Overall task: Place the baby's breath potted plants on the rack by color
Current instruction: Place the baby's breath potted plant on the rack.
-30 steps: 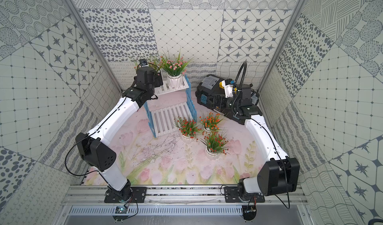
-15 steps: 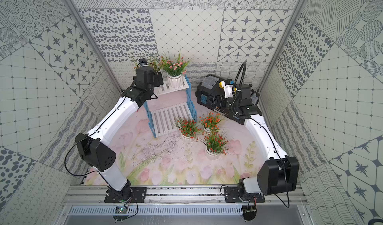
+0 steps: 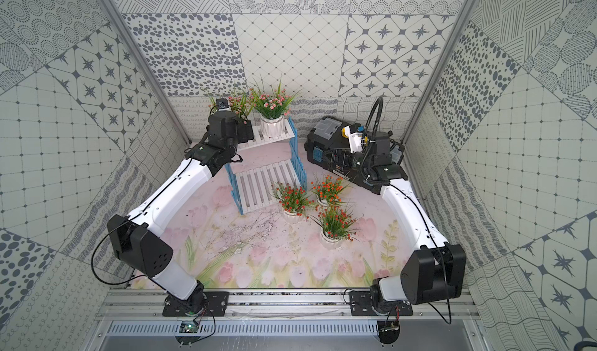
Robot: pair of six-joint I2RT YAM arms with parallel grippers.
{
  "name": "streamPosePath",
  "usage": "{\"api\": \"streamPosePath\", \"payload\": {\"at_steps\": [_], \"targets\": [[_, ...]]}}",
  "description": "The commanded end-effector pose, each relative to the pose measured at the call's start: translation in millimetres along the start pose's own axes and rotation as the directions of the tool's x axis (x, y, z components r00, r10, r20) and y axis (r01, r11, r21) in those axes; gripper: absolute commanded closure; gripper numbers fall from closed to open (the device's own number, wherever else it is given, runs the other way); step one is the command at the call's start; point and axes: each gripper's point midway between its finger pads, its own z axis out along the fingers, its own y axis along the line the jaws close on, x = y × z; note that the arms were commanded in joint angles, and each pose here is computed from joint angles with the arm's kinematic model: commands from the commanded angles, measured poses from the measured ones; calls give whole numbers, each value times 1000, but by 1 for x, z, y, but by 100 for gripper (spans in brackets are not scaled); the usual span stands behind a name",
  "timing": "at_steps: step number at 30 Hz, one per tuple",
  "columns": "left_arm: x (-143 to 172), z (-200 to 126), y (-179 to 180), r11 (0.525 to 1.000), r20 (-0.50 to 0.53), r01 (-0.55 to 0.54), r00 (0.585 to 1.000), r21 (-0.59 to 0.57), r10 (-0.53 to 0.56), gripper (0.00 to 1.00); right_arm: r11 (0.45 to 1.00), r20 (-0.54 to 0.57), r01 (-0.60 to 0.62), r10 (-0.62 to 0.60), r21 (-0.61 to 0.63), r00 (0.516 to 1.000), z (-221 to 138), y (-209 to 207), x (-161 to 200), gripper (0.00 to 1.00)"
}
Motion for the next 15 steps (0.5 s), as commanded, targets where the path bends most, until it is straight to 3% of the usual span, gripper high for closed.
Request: {"api": "streamPosePath", "payload": {"at_steps": [1,15], "targets": [[-10,-7,-3,998,56,28,998,52,-31,2,1000,18,28,-28,-6,999,1,1,-2,2],[6,-40,0,986,98,-10,995,167,-6,2,1000,17,29,-29,-1,999,0,1,0,2]]}}
